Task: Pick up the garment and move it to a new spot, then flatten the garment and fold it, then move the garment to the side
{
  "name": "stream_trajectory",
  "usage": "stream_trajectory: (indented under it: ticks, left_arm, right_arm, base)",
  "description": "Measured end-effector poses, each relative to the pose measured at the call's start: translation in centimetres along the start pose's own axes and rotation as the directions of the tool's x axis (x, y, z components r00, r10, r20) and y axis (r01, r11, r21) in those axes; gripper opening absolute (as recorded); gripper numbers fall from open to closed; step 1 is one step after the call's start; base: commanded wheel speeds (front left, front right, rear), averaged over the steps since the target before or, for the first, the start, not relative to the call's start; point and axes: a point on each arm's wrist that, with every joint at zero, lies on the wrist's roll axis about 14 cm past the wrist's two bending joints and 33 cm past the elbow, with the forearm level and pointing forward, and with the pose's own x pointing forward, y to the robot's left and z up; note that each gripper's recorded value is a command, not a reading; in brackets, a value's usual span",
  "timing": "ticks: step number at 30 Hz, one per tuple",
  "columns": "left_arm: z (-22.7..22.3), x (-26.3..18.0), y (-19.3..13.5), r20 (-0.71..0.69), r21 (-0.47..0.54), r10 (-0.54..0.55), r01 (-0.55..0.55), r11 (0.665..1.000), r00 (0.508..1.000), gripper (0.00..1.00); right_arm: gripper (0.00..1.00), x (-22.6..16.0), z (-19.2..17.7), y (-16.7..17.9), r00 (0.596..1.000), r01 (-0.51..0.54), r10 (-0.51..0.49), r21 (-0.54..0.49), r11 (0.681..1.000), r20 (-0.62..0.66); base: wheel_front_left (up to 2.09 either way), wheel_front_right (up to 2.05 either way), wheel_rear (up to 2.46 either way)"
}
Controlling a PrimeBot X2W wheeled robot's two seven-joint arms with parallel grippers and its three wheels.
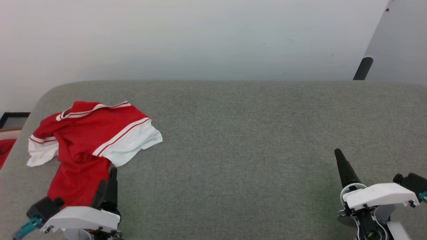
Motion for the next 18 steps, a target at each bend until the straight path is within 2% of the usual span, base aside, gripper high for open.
stream_trajectory:
  ticks: [8, 18]
  left_arm:
    - [0.5, 0.2, 0.1, 0.006, 0.187, -0.003, 0.002, 0.982, 1.000, 1.00]
    - [1.2, 0.5, -0.5, 0.019, 0.362, -0.038, 0.028, 0.932, 0.999, 1.00]
  right_arm:
    - [1.00, 0.6, 0.2, 0.2, 1.000, -0.007, 0.007, -0.185, 0.983, -0.002]
    - [1.00, 1.3, 0.4, 0.7, 1.000, -0.023, 0.023, -0.398, 0.917, -0.005]
  base:
    - [0.00, 0.00, 0.00]
    - [0.00, 0.00, 0.00]
